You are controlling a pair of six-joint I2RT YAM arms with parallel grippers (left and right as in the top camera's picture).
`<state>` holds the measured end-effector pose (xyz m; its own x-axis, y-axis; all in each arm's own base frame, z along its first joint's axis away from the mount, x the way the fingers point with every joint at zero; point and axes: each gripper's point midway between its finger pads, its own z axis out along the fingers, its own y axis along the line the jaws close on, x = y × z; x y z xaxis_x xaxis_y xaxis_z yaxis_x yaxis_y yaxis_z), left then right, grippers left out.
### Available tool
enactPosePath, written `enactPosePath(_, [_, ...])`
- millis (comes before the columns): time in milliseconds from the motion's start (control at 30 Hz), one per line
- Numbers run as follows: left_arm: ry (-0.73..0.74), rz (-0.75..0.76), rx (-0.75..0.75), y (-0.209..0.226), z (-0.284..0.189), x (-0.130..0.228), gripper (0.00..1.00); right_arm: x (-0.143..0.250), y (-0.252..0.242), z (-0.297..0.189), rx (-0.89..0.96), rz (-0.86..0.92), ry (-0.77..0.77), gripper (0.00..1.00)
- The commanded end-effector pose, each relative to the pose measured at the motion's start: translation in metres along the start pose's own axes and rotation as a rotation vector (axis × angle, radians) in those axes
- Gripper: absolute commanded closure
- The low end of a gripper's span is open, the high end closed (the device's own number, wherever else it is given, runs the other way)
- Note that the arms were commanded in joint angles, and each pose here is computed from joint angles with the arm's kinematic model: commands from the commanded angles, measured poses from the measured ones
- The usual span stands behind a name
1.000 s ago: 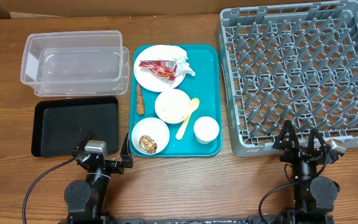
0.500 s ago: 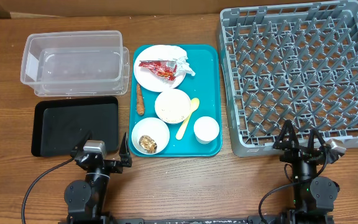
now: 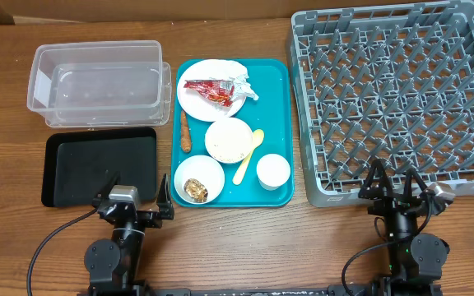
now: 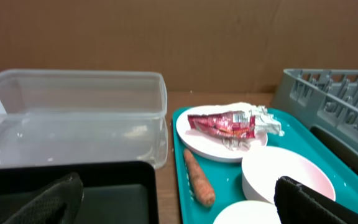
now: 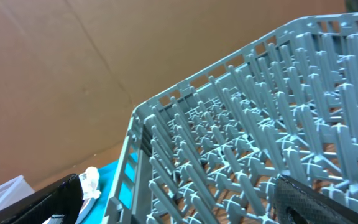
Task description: Sort waste into correct bins and load items into the dishwasher
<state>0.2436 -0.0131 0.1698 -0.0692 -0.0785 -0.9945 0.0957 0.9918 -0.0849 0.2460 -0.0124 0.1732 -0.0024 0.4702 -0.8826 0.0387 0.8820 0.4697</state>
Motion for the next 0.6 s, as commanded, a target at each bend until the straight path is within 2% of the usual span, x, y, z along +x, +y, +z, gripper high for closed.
enactPosePath(0, [-0.053, 0.009, 0.001, -0.001, 0.000, -0.011, 0.00, -0.004, 0.012, -0.002, -0.056, -0.050, 0.000, 0.00])
enactPosePath(100, [-0.095, 0.015, 0.000, -0.001, -0.002, -0.025, 0.00, -0.020, 0.030, -0.006, -0.120, -0.116, -0.022, 0.00])
enactPosePath(300, [-0.146, 0.035, 0.003, -0.005, -0.012, -0.058, 0.00, -0.069, 0.059, -0.026, -0.154, -0.131, -0.086, 0.00])
enactPosePath(567, [-0.157, 0.083, 0.030, -0.015, -0.011, -0.125, 0.00, -0.119, 0.091, -0.060, -0.175, -0.183, -0.095, 0.00])
